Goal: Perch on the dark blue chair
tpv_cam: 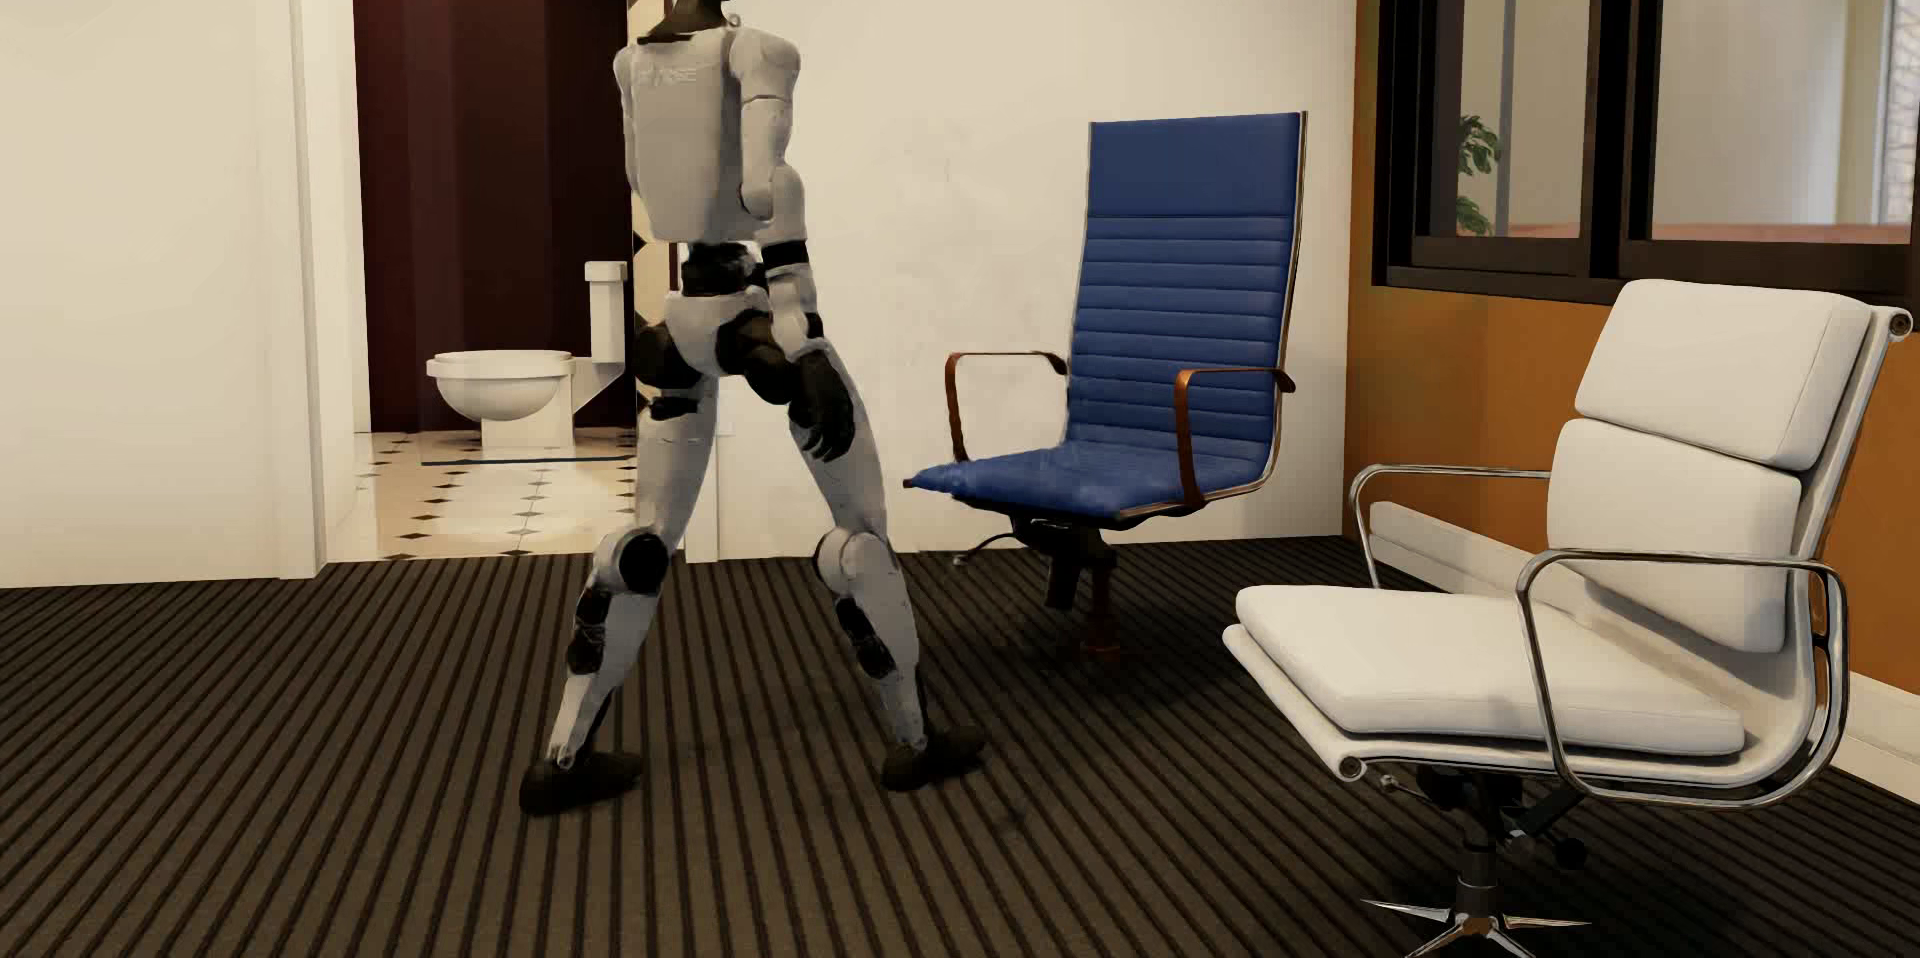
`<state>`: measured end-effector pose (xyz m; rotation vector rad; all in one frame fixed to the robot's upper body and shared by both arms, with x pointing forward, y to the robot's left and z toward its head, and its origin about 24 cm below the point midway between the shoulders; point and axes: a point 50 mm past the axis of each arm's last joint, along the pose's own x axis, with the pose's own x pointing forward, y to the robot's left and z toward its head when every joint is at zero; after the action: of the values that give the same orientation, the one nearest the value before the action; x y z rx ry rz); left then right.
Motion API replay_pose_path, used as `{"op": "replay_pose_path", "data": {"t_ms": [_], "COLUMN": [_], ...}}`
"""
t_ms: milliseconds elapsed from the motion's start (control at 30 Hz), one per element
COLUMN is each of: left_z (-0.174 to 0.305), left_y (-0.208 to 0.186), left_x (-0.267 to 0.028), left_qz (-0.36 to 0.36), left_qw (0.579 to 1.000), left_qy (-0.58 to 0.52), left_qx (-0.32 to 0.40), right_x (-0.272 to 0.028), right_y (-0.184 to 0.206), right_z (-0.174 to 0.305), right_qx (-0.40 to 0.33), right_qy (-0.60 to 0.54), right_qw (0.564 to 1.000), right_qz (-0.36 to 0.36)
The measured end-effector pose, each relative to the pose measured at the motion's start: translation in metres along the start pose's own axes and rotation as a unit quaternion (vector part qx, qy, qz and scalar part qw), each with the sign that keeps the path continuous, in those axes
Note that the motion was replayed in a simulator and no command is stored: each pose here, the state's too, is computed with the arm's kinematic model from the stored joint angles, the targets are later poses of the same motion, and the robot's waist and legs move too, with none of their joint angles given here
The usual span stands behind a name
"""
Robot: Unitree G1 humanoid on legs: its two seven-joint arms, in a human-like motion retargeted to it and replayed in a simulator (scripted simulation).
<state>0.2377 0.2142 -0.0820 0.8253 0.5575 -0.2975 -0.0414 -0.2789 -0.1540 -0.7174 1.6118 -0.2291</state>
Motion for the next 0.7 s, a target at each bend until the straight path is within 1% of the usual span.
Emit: {"op": "replay_pose_path", "data": {"t_ms": [33,67,100,133,167,200,233,267,300,333,367,400,433,467,533,567,600,633,667,700], "left_z": [0.007,0.013,0.013,0.009,-0.004,-0.014,-0.028,-0.04,-0.056,-0.072,-0.087,-0.101,-0.117,-0.128,-0.146,-0.158,-0.165,-0.167,-0.166,-0.159], "left_y": [0.002,0.0,-0.004,-0.011,-0.024,-0.033,-0.043,-0.051,-0.059,-0.07,-0.083,-0.089,-0.097,-0.097,-0.092,-0.085,-0.074,-0.072,-0.065,-0.053], "left_x": [0.001,0.0,0.0,-0.002,-0.006,-0.011,-0.015,-0.021,-0.029,-0.04,-0.053,-0.064,-0.081,-0.092,-0.109,-0.118,-0.122,-0.124,-0.119,-0.108], "left_qz": [0.013,-0.005,-0.011,-0.011,-0.026,-0.059,-0.074,-0.104,-0.103,-0.111,-0.119,-0.12,-0.126,-0.122,-0.11,-0.103,-0.084,-0.07,-0.057,-0.05], "left_qw": [1.0,0.999,0.999,0.999,1.0,0.998,0.996,0.991,0.988,0.981,0.972,0.963,0.952,0.949,0.939,0.934,0.931,0.928,0.929,0.942], "left_qy": [-0.012,-0.033,-0.029,-0.028,0.001,0.017,0.054,0.079,0.119,0.159,0.196,0.232,0.27,0.283,0.315,0.337,0.348,0.355,0.358,0.324], "left_qx": [0.005,0.01,0.014,-0.011,-0.006,-0.019,0.008,-0.009,0.0,-0.021,-0.045,-0.06,-0.074,-0.07,-0.08,-0.063,-0.065,-0.084,-0.073,-0.073], "right_x": [-0.001,-0.001,0.0,0.001,0.001,0.001,0.002,0.002,-0.001,-0.004,-0.006,-0.012,-0.013,-0.019,-0.026,-0.025,-0.024,-0.022,-0.022,-0.021], "right_y": [0.001,0.003,0.001,-0.003,0.0,-0.001,-0.014,-0.027,-0.038,-0.058,-0.073,-0.094,-0.114,-0.128,-0.161,-0.161,-0.148,-0.137,-0.138,-0.132], "right_z": [-0.016,-0.021,-0.023,-0.015,-0.003,0.012,0.037,0.062,0.09,0.114,0.129,0.147,0.151,0.164,0.175,0.17,0.169,0.167,0.171,0.167], "right_qx": [0.009,0.014,0.007,-0.016,-0.017,-0.03,-0.049,-0.066,-0.072,-0.089,-0.096,-0.085,-0.099,-0.084,-0.045,-0.026,-0.001,0.002,0.015,0.008], "right_qy": [0.022,0.021,0.026,0.008,-0.013,-0.029,-0.08,-0.119,-0.169,-0.205,-0.216,-0.25,-0.248,-0.288,-0.298,-0.292,-0.287,-0.278,-0.273,-0.277], "right_qw": [1.0,1.0,1.0,1.0,1.0,0.999,0.995,0.99,0.982,0.972,0.967,0.957,0.949,0.941,0.933,0.935,0.938,0.943,0.946,0.947], "right_qz": [-0.003,0.012,0.012,0.0,0.006,0.009,-0.022,-0.026,-0.039,-0.068,-0.1,-0.119,-0.168,-0.155,-0.198,-0.198,-0.195,-0.184,-0.174,-0.162]}}
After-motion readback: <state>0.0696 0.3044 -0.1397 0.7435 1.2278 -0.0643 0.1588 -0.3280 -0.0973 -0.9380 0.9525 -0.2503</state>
